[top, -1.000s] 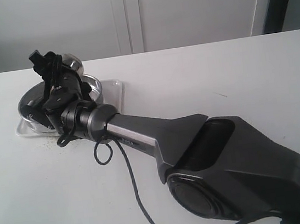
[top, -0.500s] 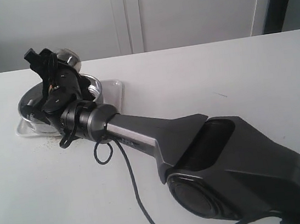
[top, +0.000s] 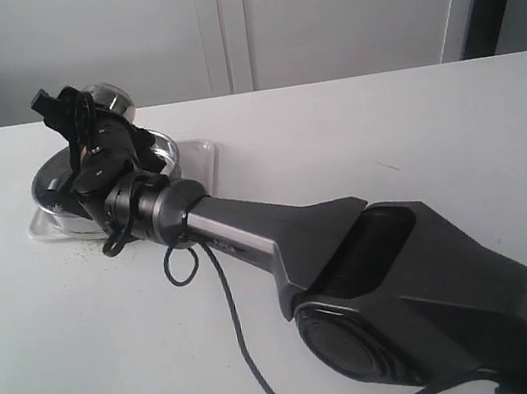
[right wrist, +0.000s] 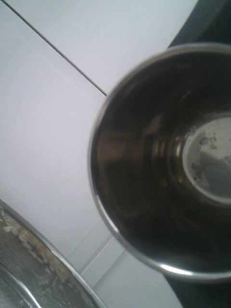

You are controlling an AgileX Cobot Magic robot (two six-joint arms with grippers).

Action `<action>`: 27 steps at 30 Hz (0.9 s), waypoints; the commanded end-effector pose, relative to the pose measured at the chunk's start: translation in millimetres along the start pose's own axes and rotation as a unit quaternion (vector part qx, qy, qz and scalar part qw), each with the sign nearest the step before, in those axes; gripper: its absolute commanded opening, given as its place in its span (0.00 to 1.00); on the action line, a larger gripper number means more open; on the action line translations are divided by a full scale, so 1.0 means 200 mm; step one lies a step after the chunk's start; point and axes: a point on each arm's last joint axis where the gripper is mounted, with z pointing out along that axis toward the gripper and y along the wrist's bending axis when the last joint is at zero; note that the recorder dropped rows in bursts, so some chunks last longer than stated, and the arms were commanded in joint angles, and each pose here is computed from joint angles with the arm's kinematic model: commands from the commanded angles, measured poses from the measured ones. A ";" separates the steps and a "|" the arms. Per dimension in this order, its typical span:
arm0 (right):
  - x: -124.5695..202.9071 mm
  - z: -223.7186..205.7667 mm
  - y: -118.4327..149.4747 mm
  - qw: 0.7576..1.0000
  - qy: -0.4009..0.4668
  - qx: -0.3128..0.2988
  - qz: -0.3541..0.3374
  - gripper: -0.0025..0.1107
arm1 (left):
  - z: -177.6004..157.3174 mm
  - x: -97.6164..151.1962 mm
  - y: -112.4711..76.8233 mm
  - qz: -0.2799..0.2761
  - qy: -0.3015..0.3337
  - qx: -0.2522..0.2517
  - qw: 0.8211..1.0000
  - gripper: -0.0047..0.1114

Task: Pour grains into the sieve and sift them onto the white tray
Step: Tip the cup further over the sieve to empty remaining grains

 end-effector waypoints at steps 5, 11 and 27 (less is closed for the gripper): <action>0.10 0.00 -0.07 1.000 0.013 0.004 0.016 0.02 | 0.00 -0.01 0.00 0.001 -0.004 0.002 1.000 0.04; 0.09 -0.01 -0.08 0.999 -0.016 -0.004 0.043 0.02 | 0.00 -0.01 0.00 0.001 -0.004 0.002 1.000 0.04; 0.07 -0.07 -0.12 0.999 0.042 -0.014 0.011 0.02 | 0.00 -0.01 0.00 0.001 -0.004 0.002 1.000 0.04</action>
